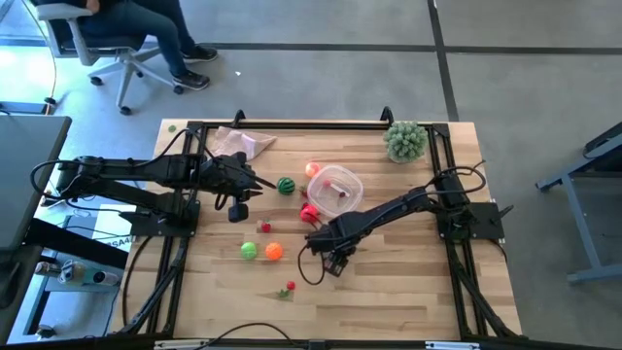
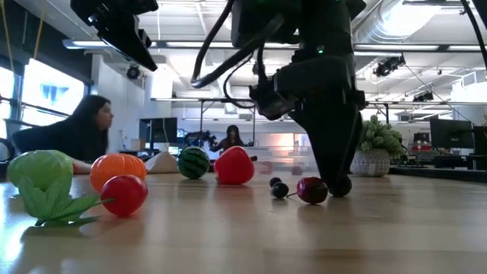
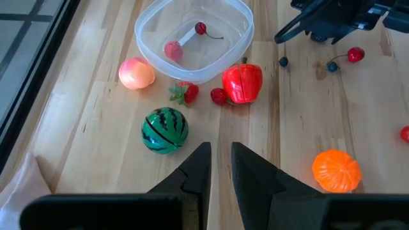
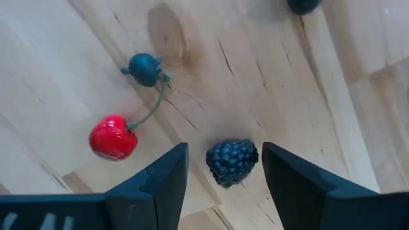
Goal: Pick and placing Produce into tupperware
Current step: Put the blackberry into the transparent bin
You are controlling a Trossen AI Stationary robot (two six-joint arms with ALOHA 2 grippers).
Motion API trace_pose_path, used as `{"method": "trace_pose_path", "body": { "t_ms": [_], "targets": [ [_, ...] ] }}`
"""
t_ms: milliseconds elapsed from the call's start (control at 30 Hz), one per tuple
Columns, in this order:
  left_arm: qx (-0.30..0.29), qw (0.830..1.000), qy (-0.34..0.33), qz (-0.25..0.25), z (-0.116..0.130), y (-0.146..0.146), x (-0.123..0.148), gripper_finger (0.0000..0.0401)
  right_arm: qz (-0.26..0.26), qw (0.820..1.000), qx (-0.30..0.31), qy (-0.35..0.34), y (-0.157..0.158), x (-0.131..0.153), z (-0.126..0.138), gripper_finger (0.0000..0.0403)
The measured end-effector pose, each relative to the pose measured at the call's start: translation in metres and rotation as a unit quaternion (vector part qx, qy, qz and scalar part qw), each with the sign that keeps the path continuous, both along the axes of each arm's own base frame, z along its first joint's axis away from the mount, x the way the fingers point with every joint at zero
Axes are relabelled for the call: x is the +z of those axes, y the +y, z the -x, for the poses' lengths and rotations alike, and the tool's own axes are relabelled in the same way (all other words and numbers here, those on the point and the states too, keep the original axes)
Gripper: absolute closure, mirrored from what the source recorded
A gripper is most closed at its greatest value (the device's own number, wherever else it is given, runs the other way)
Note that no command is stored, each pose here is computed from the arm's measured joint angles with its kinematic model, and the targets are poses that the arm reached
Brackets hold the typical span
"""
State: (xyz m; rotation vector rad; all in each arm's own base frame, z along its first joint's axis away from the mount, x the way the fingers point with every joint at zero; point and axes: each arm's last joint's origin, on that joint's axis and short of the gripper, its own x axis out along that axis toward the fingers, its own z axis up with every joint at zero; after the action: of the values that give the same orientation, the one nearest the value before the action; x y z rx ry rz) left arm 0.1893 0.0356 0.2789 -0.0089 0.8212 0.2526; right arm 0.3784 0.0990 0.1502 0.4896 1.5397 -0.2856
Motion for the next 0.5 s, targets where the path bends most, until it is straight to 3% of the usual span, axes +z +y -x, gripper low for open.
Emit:
{"method": "trace_pose_path", "body": {
  "t_ms": [500],
  "targets": [
    [0.0, 1.0, 0.0, 0.0, 0.0, -0.0001, 0.0, 0.035, -0.008, 0.999, -0.03, 0.012, 0.0001, 0.0, 0.0012, 0.0215]
  ]
}}
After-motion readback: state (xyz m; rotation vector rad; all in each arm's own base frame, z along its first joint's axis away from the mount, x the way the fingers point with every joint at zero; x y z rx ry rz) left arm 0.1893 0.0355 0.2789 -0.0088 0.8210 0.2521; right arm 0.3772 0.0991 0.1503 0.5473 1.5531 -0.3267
